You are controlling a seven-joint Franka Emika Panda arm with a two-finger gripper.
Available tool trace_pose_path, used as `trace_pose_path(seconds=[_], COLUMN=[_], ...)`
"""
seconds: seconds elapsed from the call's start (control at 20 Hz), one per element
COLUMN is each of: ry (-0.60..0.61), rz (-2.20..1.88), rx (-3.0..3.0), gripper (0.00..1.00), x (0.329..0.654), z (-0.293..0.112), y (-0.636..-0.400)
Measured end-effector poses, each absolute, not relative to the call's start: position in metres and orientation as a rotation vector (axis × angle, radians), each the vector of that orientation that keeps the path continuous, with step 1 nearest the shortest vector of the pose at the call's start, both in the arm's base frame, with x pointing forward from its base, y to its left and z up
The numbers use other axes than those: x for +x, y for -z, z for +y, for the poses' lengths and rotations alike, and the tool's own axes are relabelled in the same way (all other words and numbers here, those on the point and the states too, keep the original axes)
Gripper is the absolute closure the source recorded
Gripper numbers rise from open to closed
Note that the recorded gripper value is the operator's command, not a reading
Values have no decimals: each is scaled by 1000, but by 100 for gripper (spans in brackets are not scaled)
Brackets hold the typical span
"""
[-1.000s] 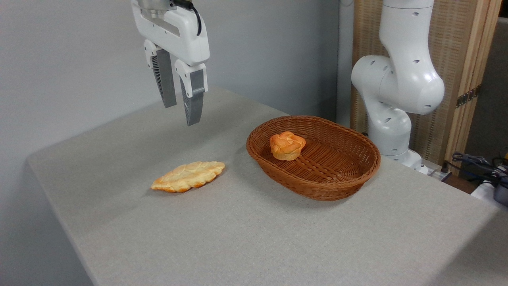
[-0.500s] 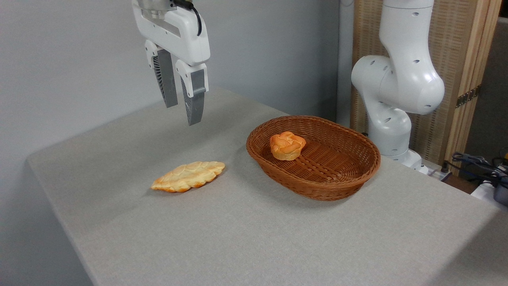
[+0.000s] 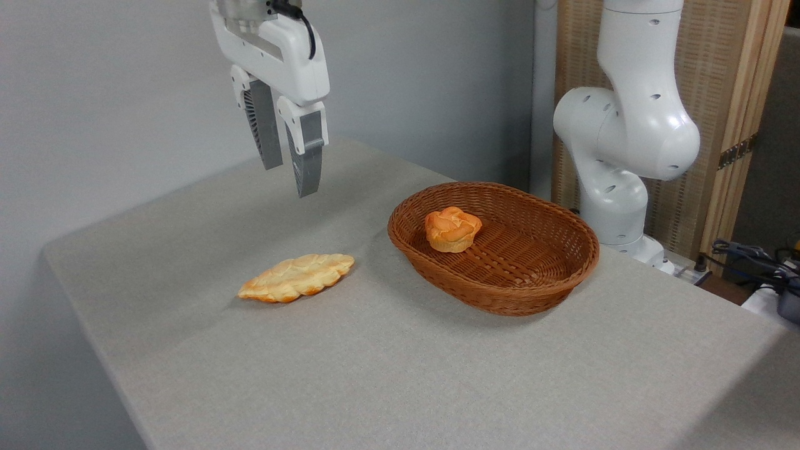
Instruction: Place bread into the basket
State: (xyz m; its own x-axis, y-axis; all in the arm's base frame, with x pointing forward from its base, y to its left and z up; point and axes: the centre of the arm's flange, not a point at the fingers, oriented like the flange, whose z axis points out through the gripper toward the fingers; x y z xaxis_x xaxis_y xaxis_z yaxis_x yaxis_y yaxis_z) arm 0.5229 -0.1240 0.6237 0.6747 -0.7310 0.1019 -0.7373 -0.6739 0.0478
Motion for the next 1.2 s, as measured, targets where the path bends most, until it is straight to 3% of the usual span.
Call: trace_pose_path(seconds=[0.35, 0.85, 1.2], ry=[36, -76, -92], rz=[-1414, -1565, -1581], rx=[2682, 2615, 2648], gripper=[0, 0, 0], x=[495, 503, 522], z=[-148, -215, -206], y=[-567, -449, -423])
